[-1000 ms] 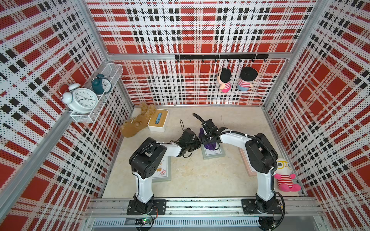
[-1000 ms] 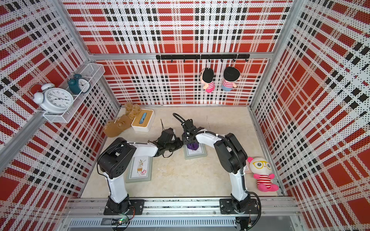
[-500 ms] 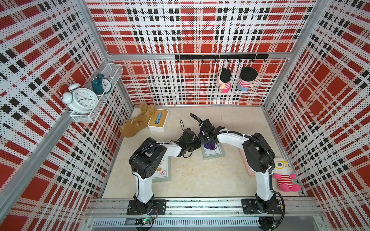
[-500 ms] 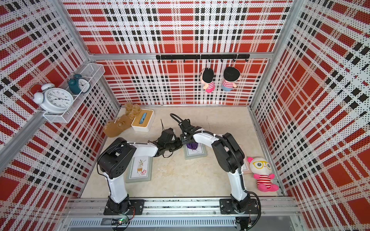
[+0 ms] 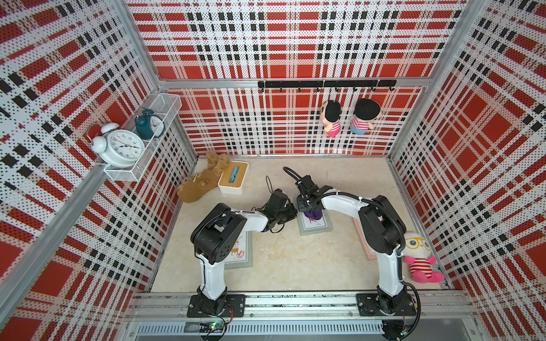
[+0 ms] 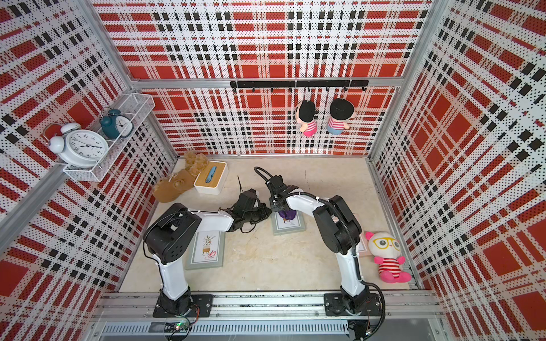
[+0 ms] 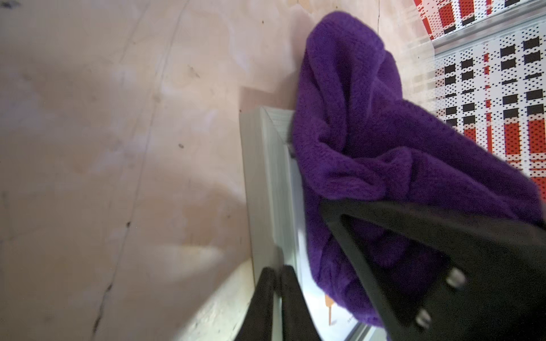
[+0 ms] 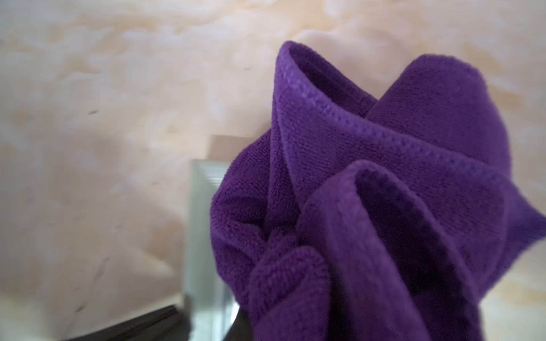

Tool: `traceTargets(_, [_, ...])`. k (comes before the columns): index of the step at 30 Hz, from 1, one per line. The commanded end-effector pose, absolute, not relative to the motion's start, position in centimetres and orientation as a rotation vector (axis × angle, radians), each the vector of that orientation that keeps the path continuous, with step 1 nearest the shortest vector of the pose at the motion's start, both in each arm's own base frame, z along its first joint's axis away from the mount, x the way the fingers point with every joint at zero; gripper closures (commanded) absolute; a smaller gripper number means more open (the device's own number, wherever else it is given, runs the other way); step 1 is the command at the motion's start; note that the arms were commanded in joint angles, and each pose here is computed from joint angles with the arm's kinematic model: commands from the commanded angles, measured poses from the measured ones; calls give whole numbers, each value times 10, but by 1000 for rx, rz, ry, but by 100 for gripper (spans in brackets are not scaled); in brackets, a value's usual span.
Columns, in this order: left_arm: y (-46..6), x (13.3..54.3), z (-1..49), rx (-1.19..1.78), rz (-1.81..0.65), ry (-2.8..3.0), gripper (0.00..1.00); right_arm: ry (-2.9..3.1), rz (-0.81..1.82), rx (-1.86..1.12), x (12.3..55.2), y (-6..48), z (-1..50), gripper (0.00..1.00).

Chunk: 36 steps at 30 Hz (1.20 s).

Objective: Wipe the picture frame with a cloth
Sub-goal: Wipe the dirt from the picture frame.

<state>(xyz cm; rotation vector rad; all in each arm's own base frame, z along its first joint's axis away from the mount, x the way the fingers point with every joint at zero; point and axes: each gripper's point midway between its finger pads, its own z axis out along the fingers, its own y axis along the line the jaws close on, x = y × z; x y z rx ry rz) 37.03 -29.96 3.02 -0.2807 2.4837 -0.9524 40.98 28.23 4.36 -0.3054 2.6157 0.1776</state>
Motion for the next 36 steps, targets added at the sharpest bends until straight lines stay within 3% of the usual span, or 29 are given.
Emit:
traceTargets(1, [-270,319,-37,-333,-740,2752,90,2743,256,-326,387,289,9,100])
traceTargets(5, [-271,319,-37,-328,-742,2753,90,2753,-64,-191,400,211,5,100])
traceTargets(7, [-272,319,-37,-327,-743,2750,90,2747,-111,-242,395,202,8,100])
traceTargets(12, [-273,320,-38,-335,-745,2749,90,2769,192,-503,349,276,10,100])
traceTargets(15, [-273,321,-37,-341,-750,2744,90,2784,281,-549,331,292,9,100])
traceTargets(22, [-271,318,-38,-336,-745,2747,90,2774,-326,-351,355,179,3,100])
traceTargets(31, [-272,318,-40,-340,-750,2749,90,2772,264,-510,326,283,11,100])
traceTargets(36, [-271,316,-40,-332,-749,2753,90,2779,79,-304,364,228,9,100])
